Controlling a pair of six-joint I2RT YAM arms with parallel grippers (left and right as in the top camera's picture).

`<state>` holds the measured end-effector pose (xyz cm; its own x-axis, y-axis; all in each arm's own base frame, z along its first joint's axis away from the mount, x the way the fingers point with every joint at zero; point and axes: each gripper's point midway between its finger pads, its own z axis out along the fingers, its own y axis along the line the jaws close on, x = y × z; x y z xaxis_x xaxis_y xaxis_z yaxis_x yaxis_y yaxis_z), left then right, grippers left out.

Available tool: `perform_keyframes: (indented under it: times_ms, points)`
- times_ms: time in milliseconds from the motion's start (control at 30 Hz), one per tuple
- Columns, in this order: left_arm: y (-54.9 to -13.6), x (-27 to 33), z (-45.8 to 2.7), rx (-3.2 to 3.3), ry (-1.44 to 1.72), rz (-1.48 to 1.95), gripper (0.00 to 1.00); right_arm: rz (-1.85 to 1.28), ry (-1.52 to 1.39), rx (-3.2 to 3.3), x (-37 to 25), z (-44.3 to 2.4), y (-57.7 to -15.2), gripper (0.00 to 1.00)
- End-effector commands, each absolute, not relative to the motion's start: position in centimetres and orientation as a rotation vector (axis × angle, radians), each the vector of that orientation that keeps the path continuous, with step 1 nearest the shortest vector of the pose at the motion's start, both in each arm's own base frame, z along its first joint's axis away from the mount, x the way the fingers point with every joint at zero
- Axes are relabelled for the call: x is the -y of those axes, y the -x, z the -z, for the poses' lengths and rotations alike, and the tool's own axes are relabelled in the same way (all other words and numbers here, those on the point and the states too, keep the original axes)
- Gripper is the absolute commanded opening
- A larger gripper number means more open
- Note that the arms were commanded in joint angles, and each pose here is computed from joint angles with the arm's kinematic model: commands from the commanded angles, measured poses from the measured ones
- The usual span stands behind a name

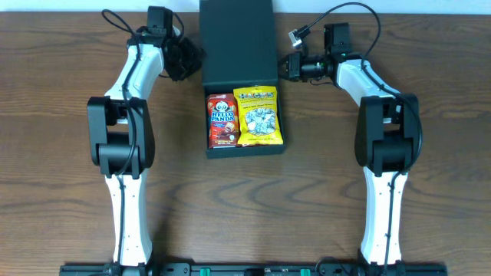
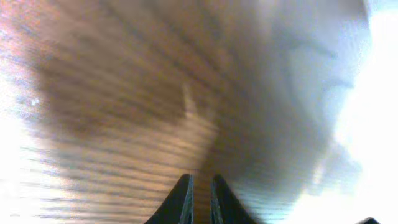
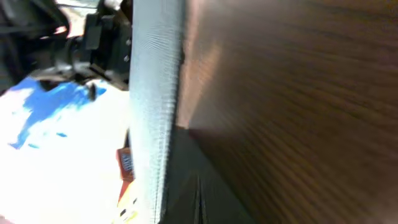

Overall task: Pack container
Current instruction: 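Swing the lid forward and down over the box with both grippers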

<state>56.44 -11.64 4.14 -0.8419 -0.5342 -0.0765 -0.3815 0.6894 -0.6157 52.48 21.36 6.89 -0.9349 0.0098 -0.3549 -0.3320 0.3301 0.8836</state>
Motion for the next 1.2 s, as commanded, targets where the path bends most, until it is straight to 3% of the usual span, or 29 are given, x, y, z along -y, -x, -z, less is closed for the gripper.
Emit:
perform_keyframes:
  times_ms: [0,433,1167]
  points:
    - [-56.5,13.4,-5.1,-2.635,0.661,1.064,0.12,-1.807,0.391,-2.224,-23.2,-8.4,-50.7,0.02]
    - [-55.5,15.4,-9.5,-2.506,0.269,1.478,0.09,-2.002,0.502,-2.079,-23.4,-11.1,-49.1,0.02]
    - [-54.6,15.6,-11.7,-2.431,0.172,1.645,0.06,-2.111,0.425,-2.093,-22.8,-12.8,-49.8,0.02]
